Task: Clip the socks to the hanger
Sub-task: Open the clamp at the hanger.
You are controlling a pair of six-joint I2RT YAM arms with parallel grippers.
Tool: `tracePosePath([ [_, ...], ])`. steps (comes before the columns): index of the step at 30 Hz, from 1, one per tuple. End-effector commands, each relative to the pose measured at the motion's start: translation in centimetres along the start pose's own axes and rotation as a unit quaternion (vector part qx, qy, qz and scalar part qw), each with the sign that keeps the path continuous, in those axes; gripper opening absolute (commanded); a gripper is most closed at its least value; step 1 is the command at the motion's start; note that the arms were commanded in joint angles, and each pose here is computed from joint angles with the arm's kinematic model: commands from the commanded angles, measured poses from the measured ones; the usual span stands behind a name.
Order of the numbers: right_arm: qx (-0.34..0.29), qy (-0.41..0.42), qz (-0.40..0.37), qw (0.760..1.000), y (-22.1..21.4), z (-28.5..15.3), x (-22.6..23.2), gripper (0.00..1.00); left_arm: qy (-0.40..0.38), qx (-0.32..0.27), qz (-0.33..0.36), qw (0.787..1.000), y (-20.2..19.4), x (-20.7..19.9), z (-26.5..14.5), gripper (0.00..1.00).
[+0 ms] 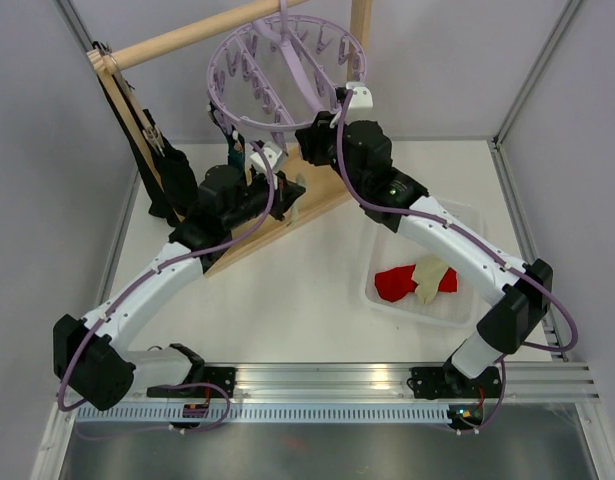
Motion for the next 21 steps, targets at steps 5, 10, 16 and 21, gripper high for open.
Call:
tracePosePath([
  [5, -0.023, -0.012, 0.015, 1.000, 1.7, 0.4, 0.6, 0.00, 0.001, -0.066, 0.158, 0.985, 2.6, 0.9, 0.5, 0.02],
  [10, -0.031, -0.037, 0.009, 0.999, 2.3, 0.5, 0.2, 0.00, 0.006, -0.075, 0.203, 0.976, 2.9, 1.3, 0.8, 0.02],
  [16, -0.040, -0.071, 0.010, 0.997, 2.5, 0.3, -0.8, 0.00, -0.023, -0.086, 0.230, 0.969, 3.0, 0.7, 1.0, 0.02],
  [21, -0.049, -0.087, 0.019, 0.995, 2.4, 0.2, -1.4, 0.00, -0.063, -0.086, 0.230, 0.967, 2.7, -0.4, 1.4, 0.02],
])
Point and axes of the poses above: each gripper's point midway between its finger pads, its own z axis out along the fingers, its own x axis along the line the jaws close on, y = z × x, the point moved 4 cm from there along -z, back along the fingers, and after that the axes turned 10 degrees about z, right-handed, at the moved point
